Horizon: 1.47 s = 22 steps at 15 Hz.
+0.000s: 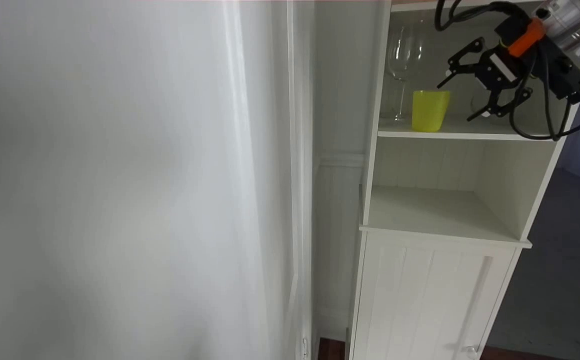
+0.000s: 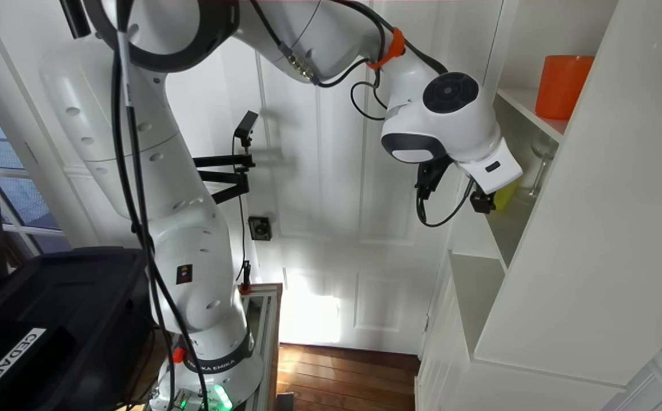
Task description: Move the cup from the top shelf to the top of the rack
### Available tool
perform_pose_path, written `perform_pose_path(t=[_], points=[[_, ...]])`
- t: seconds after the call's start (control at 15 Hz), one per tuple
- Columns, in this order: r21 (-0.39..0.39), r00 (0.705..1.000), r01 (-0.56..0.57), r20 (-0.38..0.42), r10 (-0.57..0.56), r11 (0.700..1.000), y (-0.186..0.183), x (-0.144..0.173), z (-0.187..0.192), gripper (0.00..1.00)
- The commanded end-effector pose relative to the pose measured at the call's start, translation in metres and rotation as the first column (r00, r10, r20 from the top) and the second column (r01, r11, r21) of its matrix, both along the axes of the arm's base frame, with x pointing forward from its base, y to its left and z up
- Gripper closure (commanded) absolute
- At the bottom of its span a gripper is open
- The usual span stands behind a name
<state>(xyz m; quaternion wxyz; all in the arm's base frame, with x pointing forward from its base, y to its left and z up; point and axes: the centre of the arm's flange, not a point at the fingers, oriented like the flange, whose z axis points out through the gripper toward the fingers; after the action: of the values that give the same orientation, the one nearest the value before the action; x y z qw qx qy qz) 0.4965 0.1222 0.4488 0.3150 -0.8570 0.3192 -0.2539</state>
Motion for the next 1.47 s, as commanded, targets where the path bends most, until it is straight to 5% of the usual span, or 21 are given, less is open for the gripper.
perform_pose_path(t=[0.0,0.47,0.6,0.73,1.27,1.4], points=[[0.032,1.000,0.008,0.018,-0.008,0.999,-0.006,0.007,-0.010,0.00],[0.075,1.000,0.019,0.001,-0.020,0.997,0.000,0.017,-0.018,0.00],[0.070,1.000,0.016,-0.011,-0.015,0.997,-0.001,0.019,-0.022,0.27],[0.064,1.000,0.017,-0.021,-0.016,0.998,-0.004,0.018,-0.025,0.43],[0.072,1.000,0.005,0.012,-0.006,0.997,-0.034,0.002,-0.008,0.98],[0.084,0.999,-0.018,0.031,0.015,0.996,-0.044,-0.003,0.000,1.00]])
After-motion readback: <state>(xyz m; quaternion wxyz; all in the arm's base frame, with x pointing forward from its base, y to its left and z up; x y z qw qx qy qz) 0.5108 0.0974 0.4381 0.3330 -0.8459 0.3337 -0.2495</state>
